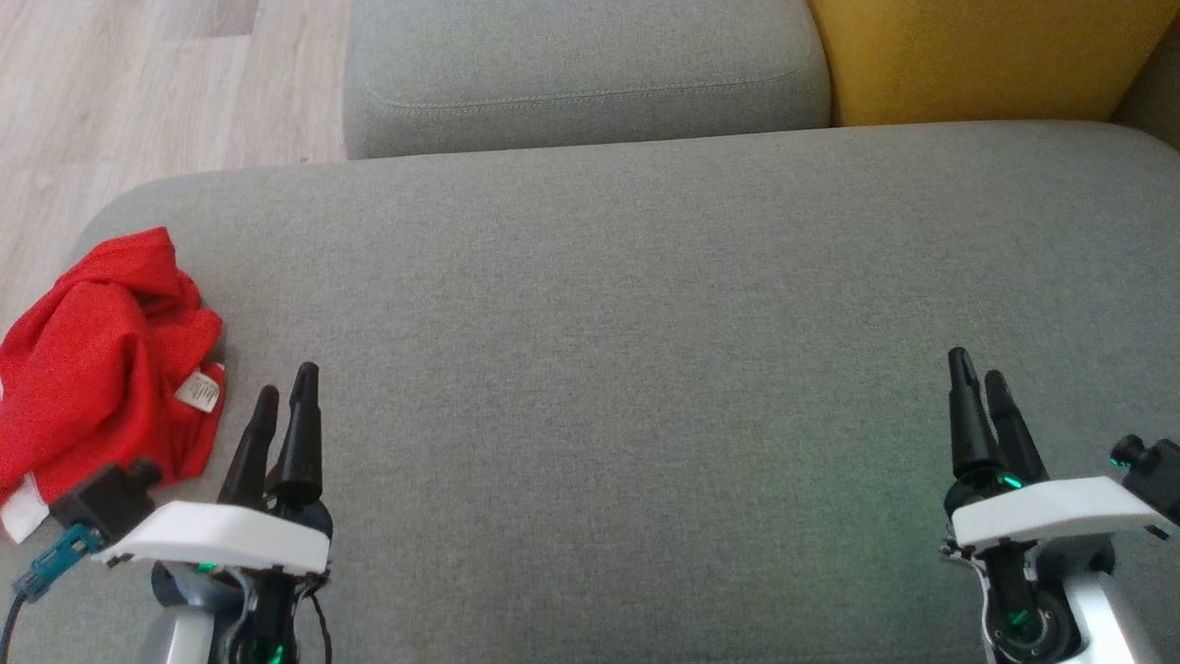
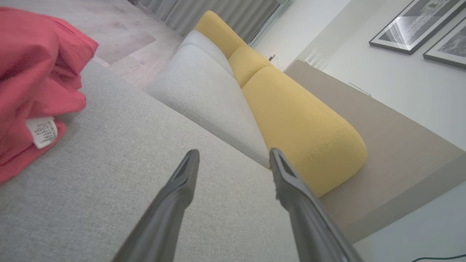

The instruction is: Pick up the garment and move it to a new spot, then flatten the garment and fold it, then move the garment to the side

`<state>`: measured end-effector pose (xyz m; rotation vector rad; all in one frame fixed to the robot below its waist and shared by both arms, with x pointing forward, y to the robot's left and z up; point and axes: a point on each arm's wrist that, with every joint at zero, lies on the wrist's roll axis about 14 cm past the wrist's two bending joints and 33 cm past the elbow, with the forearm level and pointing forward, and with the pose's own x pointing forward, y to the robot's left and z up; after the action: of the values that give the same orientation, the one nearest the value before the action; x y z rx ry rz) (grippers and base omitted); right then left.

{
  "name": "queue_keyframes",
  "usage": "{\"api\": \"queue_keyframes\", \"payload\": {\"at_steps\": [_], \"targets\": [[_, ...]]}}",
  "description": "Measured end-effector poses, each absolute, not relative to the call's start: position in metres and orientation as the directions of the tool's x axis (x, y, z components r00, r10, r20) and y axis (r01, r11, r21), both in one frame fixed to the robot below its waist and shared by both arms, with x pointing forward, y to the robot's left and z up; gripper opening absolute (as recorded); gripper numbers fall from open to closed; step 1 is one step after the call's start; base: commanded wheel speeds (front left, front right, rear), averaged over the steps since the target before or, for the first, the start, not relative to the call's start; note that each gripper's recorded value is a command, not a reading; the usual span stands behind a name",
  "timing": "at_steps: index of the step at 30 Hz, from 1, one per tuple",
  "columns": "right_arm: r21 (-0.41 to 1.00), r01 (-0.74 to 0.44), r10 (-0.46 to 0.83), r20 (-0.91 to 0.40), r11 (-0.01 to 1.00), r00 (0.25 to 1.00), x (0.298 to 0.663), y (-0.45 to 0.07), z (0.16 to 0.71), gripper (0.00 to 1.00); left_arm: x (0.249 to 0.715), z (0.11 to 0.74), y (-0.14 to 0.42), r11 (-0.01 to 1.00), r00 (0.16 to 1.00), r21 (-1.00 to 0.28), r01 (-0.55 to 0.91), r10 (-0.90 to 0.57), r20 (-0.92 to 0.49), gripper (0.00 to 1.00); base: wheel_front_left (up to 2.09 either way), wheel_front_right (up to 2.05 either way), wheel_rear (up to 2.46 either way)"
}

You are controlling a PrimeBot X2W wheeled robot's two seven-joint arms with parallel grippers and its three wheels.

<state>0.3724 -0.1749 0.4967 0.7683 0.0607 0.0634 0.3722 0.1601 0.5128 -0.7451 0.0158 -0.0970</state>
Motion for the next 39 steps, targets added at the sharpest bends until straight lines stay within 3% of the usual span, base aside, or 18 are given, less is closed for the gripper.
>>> {"api": "queue_keyframes", "payload": {"at_steps": [22,39], "targets": [[0.464,-0.123,0.151,-0.024,0.878,0.988,0.369,-0.156,0.499,1.00,0.368,0.515,0.150,0.903,0.990,-0.408,0.137,-0.133,0.039,1.00,0.00,0.00,0.00],[0.276,-0.186,0.198,-0.014,0.943,0.980,0.367,-0.147,0.500,1.00,0.363,0.512,0.145,0.965,0.987,-0.208,0.161,-0.153,0.051,1.00,0.00,0.00,0.00]]}}
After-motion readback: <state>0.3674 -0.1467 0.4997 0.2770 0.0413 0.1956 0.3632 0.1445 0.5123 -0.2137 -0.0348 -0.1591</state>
